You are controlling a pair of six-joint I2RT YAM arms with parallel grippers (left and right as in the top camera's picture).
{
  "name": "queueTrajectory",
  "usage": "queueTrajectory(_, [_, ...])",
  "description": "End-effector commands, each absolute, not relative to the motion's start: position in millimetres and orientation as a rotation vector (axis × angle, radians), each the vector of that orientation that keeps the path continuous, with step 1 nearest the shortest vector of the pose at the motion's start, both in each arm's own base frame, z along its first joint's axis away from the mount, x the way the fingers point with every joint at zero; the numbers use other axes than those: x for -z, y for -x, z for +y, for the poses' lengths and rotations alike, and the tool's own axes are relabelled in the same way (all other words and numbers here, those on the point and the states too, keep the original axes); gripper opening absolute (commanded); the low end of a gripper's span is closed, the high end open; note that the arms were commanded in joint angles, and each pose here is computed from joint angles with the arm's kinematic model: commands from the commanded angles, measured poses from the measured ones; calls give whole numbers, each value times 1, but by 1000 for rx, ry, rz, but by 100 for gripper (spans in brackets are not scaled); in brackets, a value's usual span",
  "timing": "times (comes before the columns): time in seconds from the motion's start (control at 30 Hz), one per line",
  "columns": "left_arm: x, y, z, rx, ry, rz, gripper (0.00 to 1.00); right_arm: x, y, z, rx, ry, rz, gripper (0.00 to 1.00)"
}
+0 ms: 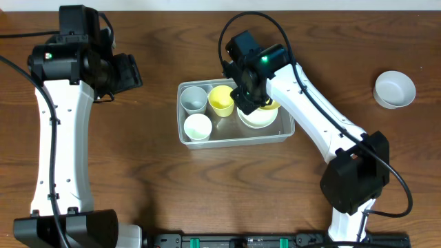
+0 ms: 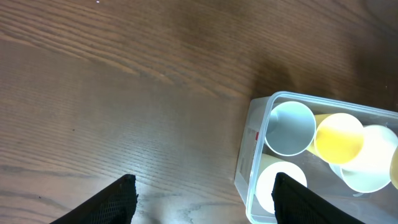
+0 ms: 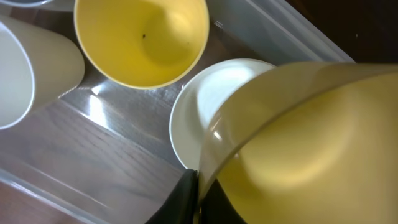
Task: Pack container
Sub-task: 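Stack the yellow bowl onto the white bowl in the container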
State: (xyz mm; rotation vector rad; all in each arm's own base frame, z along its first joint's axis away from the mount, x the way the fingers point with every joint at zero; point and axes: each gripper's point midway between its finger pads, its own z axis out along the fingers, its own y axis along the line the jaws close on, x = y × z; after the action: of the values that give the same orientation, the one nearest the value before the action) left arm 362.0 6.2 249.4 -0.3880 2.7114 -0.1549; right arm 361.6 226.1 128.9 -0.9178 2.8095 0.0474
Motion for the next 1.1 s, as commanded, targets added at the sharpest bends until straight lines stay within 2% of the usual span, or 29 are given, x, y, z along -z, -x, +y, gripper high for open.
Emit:
queueTrajectory(0.0, [-244, -360, 8, 152, 398, 2730, 70, -126, -359, 227, -48, 940, 2816, 34])
queueTrajectory(0.07, [-244, -360, 8, 152, 398, 2730, 70, -126, -358, 227, -46, 942, 2820, 52])
queueTrajectory(0.1, [-244, -360, 8, 152, 398, 2730, 70, -126, -358, 226, -45, 942, 2821, 53])
queueTrajectory(0.27, [-244, -360, 8, 152, 398, 2730, 71, -126, -358, 226, -45, 941, 2823, 51])
queueTrajectory(0.4, [-244, -360, 8, 152, 398, 2730, 70, -127, -362, 225, -46, 914, 2817, 42])
queueTrajectory(0.53, [-244, -360, 8, 152, 398, 2730, 71, -146, -386, 201, 39, 681, 2804, 45])
queueTrajectory(0.63, [-244, -360, 8, 152, 398, 2730, 70, -184, -412, 165, 42, 465, 2752, 49])
queueTrajectory(0.67, [-244, -360, 8, 152, 398, 2730, 70, -196, -420, 151, 41, 392, 2734, 56])
queueTrajectory(0.73, [-244, -360, 8, 152, 398, 2730, 70, -222, -439, 110, 42, 224, 2682, 82])
queueTrajectory(0.77, [-244, -360, 8, 152, 398, 2730, 70, -232, -448, 88, 44, 151, 2661, 85])
queueTrajectory(0.9, [-244, -360, 8, 152, 398, 2730, 70, -245, -463, 2, 108, -16, 2627, 90])
queueTrajectory(1.07, [-244, -360, 8, 152, 399, 2730, 70, -218, -462, -88, 162, -216, 2689, 93])
